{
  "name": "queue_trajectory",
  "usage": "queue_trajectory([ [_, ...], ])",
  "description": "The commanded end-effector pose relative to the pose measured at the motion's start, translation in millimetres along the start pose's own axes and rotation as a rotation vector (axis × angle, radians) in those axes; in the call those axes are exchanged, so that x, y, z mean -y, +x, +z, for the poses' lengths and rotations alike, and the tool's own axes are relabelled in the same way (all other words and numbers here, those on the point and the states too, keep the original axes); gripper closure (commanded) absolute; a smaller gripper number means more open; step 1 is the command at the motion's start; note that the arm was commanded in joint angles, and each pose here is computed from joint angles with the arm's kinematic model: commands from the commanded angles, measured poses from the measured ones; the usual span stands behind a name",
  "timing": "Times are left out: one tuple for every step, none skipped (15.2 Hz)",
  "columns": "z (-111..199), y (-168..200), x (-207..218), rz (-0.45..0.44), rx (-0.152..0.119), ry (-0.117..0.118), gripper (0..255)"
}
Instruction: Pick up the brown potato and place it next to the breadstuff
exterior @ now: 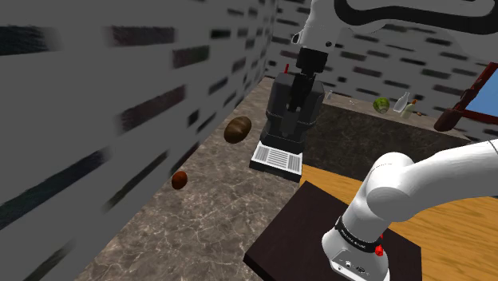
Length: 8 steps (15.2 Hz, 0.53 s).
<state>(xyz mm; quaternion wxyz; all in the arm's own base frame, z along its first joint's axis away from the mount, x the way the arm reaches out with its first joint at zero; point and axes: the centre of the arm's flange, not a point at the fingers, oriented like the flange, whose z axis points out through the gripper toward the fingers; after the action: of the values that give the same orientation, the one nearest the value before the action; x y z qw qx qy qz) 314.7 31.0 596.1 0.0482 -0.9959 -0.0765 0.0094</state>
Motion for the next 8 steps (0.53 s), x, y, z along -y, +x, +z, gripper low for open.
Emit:
queue_trajectory([
  [0, 0, 0, 0.000, 0.000, 0.000, 0],
  [9, 9, 3, 0.019, 0.002, 0.005, 0],
  [19, 18, 5, 0.037, 0.005, 0.010, 0],
  [28, 27, 7, 0.056, 0.007, 0.015, 0],
  [38, 36, 10, 0.074, 0.009, 0.020, 0],
  [47, 45, 12, 0.093, 0.012, 0.025, 0],
  [57, 54, 14, 0.111, 0.014, 0.030, 0],
  [66, 63, 16, 0.130, 0.016, 0.035, 0],
])
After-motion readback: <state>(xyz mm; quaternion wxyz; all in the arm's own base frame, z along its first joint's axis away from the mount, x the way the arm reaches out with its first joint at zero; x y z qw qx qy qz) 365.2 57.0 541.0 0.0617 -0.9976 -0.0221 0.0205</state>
